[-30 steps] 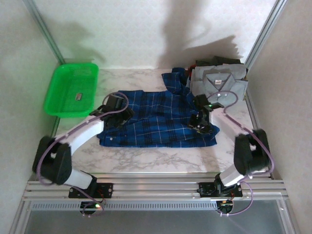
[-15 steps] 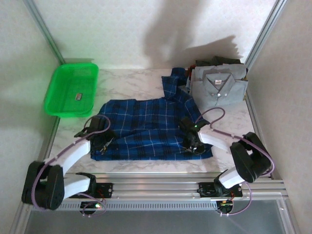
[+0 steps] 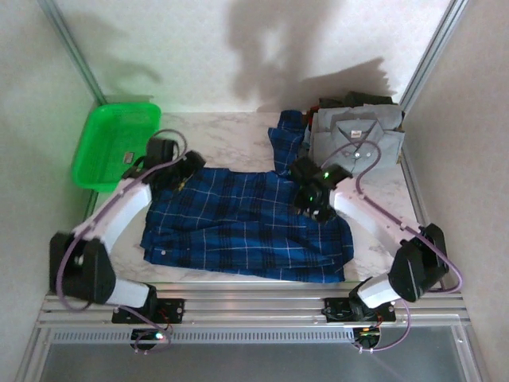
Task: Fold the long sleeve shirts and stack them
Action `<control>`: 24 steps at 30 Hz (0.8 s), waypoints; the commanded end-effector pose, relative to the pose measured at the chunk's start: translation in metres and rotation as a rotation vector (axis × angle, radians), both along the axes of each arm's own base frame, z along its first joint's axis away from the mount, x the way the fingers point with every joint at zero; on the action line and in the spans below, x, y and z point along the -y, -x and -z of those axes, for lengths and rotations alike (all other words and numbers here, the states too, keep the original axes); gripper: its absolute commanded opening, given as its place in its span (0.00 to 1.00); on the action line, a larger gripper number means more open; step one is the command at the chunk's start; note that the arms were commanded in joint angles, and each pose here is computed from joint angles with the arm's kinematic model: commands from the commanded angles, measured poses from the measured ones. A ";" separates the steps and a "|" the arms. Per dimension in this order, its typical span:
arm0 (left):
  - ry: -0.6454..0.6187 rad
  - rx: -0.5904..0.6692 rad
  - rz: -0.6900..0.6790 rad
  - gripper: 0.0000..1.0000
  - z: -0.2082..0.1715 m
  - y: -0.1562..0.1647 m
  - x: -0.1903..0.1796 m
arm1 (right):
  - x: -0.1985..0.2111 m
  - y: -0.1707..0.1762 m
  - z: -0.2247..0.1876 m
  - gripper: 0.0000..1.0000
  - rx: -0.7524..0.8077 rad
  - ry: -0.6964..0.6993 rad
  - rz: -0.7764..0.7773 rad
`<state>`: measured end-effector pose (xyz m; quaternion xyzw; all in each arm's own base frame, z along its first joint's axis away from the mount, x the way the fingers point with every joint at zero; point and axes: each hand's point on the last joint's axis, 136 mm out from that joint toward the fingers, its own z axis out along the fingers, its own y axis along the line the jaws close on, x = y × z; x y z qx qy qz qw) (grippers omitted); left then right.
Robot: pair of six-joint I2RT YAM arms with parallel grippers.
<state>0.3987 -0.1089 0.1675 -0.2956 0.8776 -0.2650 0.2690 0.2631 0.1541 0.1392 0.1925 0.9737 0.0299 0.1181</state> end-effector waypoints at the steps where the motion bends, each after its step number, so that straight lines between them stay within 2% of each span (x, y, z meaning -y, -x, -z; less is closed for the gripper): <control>1: 0.049 -0.040 0.178 0.72 0.039 -0.030 0.040 | 0.020 -0.035 0.037 0.52 -0.078 0.083 -0.022; 2: 0.021 -0.054 0.179 0.67 0.050 -0.041 0.039 | 0.019 -0.046 0.044 0.50 -0.075 0.075 -0.016; 4: -0.066 -0.100 0.150 0.64 0.080 -0.055 0.028 | 0.023 -0.065 0.062 0.47 -0.079 0.101 -0.002; 6: -0.080 -0.170 0.093 0.59 0.106 -0.058 0.011 | 0.029 -0.069 0.080 0.44 -0.115 0.110 0.020; 8: -0.136 -0.210 0.021 0.59 0.125 -0.051 -0.011 | 0.037 -0.066 0.093 0.42 -0.125 0.142 0.032; 13: -0.266 -0.347 -0.118 0.61 0.167 -0.007 -0.070 | 0.058 -0.040 0.112 0.41 -0.153 0.163 0.122; 19: -0.316 -0.398 -0.218 0.64 0.170 0.043 -0.127 | 0.077 -0.004 0.118 0.41 -0.181 0.186 0.198; 22: -0.238 -0.325 -0.165 0.71 0.155 0.032 -0.111 | 0.074 0.002 0.122 0.41 -0.204 0.171 0.192; 24: -0.179 -0.280 -0.123 0.75 0.143 0.018 -0.094 | 0.066 -0.007 0.119 0.41 -0.181 0.136 0.170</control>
